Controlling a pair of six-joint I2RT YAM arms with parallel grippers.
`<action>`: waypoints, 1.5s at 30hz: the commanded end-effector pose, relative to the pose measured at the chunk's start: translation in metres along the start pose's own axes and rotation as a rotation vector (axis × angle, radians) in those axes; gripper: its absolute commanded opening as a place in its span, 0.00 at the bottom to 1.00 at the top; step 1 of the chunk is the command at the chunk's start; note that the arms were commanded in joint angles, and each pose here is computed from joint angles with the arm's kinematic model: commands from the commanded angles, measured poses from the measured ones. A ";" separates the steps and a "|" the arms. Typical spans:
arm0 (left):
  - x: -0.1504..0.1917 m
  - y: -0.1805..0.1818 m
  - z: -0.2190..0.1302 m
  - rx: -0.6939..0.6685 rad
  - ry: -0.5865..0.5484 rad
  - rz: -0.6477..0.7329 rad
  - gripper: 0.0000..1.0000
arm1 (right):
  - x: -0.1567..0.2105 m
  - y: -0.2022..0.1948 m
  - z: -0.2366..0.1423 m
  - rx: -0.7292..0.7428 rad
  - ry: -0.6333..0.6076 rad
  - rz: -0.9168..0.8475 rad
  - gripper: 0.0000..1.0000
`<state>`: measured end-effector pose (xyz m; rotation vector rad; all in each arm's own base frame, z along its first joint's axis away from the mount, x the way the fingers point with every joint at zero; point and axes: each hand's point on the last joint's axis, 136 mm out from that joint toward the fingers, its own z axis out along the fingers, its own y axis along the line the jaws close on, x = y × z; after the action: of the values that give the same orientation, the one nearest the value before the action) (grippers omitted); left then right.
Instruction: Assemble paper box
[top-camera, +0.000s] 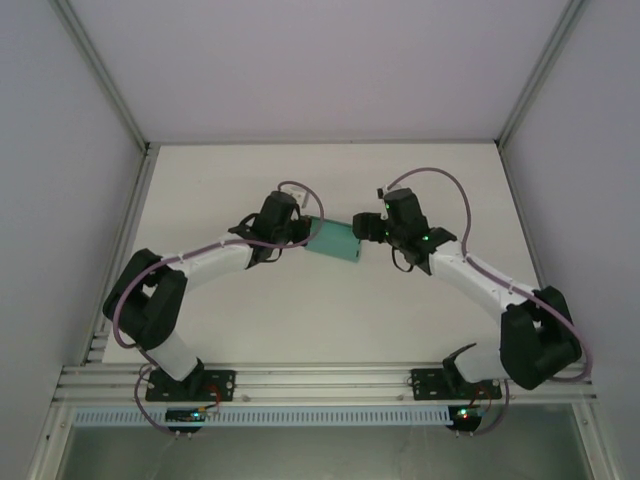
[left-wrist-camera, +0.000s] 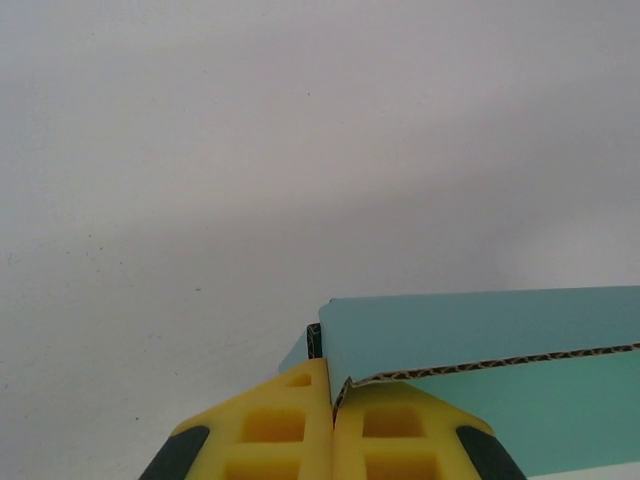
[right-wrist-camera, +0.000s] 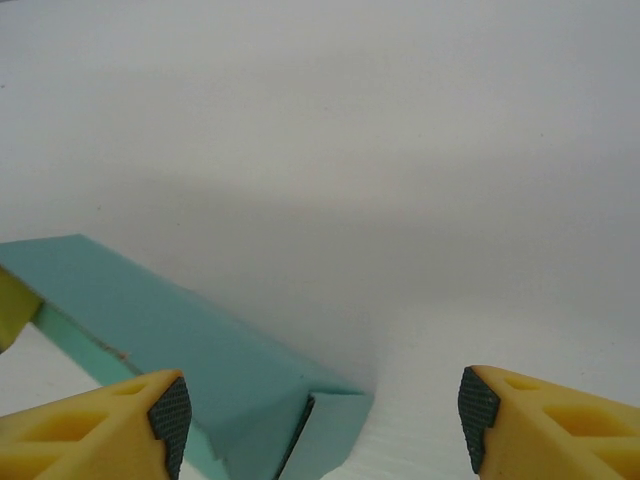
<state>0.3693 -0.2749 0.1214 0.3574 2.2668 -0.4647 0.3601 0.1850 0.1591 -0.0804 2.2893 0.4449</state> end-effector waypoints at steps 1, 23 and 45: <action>0.127 0.020 -0.005 -0.060 0.449 0.039 0.00 | -0.003 0.001 0.011 -0.016 0.024 0.042 0.73; 0.035 -0.025 -0.055 0.151 0.274 0.153 0.64 | 0.080 -0.032 0.033 0.059 0.228 0.193 0.64; 0.022 -0.004 -0.035 0.326 0.296 -0.217 0.87 | 0.114 -0.050 0.037 0.112 0.303 0.244 0.62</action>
<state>0.3361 -0.2545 0.1368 0.3855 2.5056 -0.8489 0.3662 0.1886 0.1176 0.1526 2.3305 0.6371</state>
